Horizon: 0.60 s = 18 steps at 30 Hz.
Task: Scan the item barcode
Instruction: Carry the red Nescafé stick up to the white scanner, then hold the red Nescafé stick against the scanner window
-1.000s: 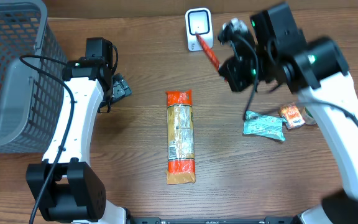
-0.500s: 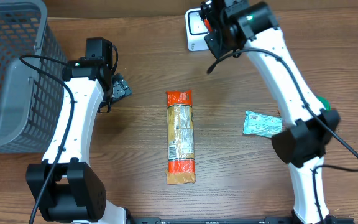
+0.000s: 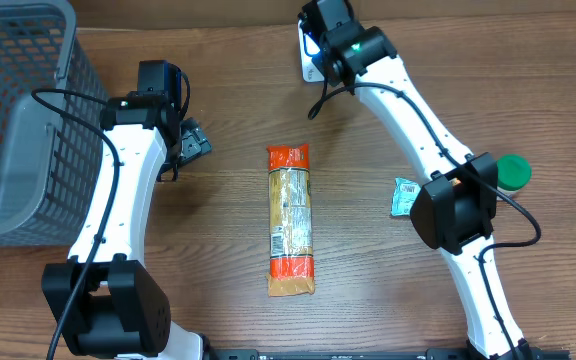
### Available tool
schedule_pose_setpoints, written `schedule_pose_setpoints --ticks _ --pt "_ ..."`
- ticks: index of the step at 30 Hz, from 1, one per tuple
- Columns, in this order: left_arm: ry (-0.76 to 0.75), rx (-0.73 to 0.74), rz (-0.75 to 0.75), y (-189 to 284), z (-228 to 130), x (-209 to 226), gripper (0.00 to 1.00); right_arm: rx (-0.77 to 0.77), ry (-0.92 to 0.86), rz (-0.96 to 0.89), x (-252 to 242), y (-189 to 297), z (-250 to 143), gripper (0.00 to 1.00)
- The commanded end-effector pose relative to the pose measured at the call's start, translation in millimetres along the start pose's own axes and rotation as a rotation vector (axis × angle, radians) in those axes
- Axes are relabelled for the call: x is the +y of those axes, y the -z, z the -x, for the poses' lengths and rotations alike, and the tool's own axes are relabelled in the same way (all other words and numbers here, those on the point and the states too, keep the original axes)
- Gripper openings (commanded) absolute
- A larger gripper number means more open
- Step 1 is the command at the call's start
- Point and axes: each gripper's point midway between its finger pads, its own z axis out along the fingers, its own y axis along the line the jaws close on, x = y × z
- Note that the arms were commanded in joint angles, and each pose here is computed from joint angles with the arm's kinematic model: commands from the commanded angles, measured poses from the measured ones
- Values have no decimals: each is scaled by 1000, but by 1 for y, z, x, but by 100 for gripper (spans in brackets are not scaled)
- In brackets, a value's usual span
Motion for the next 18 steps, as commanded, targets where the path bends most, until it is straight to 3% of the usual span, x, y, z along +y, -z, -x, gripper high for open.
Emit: schedule_pose_setpoints --ticks 1,11,18 --pt "-9 -36 -9 10 6 -1 100 -5 15 -78 -9 1 6 3" --pt "-9 -36 -9 10 6 -1 100 105 69 -86 8 -25 -26 4" --pt "-9 -36 -9 10 6 -1 100 103 81 -80 15 -25 -26 3"
